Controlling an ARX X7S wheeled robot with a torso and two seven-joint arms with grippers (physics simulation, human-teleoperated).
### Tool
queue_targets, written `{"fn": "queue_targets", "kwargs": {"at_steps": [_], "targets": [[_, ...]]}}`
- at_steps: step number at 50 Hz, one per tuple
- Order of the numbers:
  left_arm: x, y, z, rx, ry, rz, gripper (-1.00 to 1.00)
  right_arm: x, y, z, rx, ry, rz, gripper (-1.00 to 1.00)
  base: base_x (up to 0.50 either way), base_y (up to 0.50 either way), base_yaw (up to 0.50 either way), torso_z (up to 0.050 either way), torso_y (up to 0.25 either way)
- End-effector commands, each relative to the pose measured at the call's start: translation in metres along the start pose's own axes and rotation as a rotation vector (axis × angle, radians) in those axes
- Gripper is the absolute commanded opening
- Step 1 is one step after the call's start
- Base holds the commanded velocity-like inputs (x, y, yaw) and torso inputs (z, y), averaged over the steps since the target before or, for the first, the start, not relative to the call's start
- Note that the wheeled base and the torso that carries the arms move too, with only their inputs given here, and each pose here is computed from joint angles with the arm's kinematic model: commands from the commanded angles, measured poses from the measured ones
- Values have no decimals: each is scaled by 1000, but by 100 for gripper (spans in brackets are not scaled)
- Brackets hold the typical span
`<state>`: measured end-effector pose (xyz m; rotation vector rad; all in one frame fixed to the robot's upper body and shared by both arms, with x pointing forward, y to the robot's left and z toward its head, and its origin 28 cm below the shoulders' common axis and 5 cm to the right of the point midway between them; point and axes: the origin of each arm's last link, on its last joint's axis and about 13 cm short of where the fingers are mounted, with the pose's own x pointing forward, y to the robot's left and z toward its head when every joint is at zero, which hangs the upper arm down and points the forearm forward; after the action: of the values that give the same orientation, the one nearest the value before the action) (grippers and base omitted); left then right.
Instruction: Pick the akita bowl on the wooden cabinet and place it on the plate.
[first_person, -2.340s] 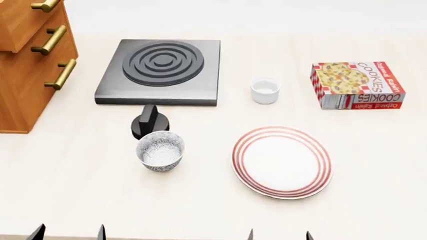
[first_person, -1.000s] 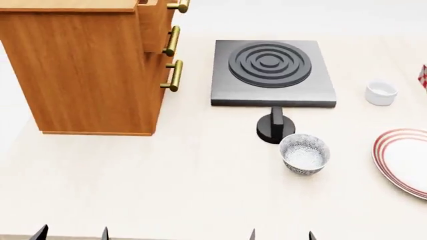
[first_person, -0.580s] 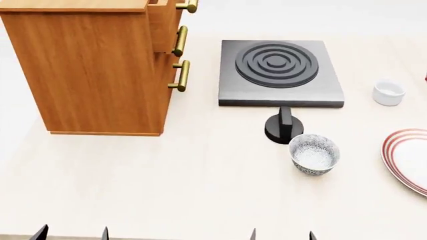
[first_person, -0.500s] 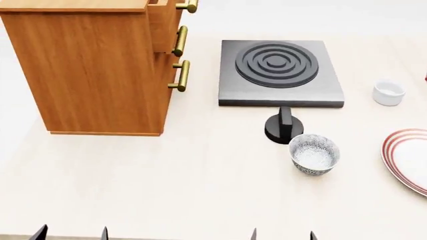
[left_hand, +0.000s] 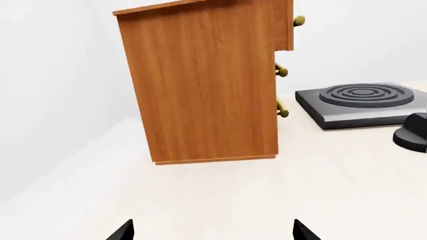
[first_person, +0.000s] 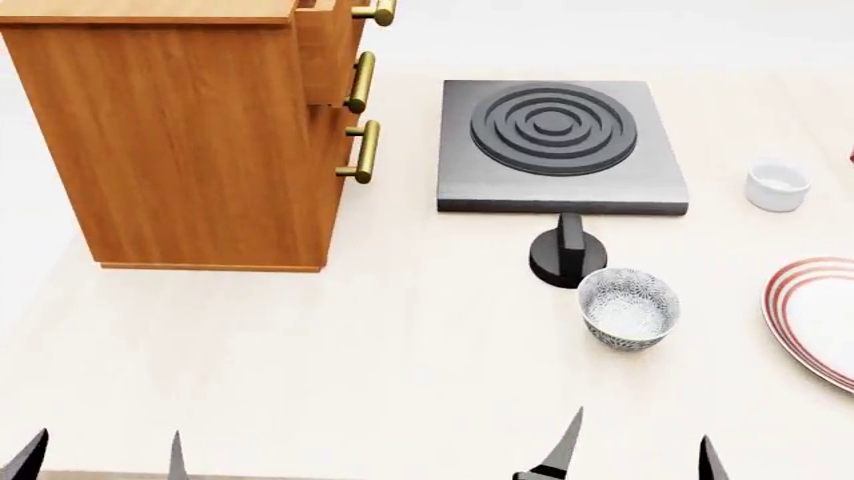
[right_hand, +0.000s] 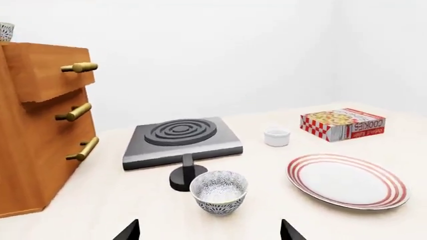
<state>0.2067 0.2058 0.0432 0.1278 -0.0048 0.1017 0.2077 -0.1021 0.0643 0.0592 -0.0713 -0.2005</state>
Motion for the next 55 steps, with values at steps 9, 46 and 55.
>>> {"fn": "queue_targets", "kwargs": {"at_steps": [9, 46, 55], "targets": [[-15, 17, 101, -24, -268, 40, 100, -54, 7, 113, 114, -358, 207, 100, 0, 0, 0, 0, 0], [26, -4, 158, -7, -364, -126, 100, -61, 9, 117, 114, -389, 241, 100, 0, 0, 0, 0, 0], [26, 3, 198, 39, -438, -121, 100, -61, 8, 118, 115, -401, 241, 100, 0, 0, 0, 0, 0]]}}
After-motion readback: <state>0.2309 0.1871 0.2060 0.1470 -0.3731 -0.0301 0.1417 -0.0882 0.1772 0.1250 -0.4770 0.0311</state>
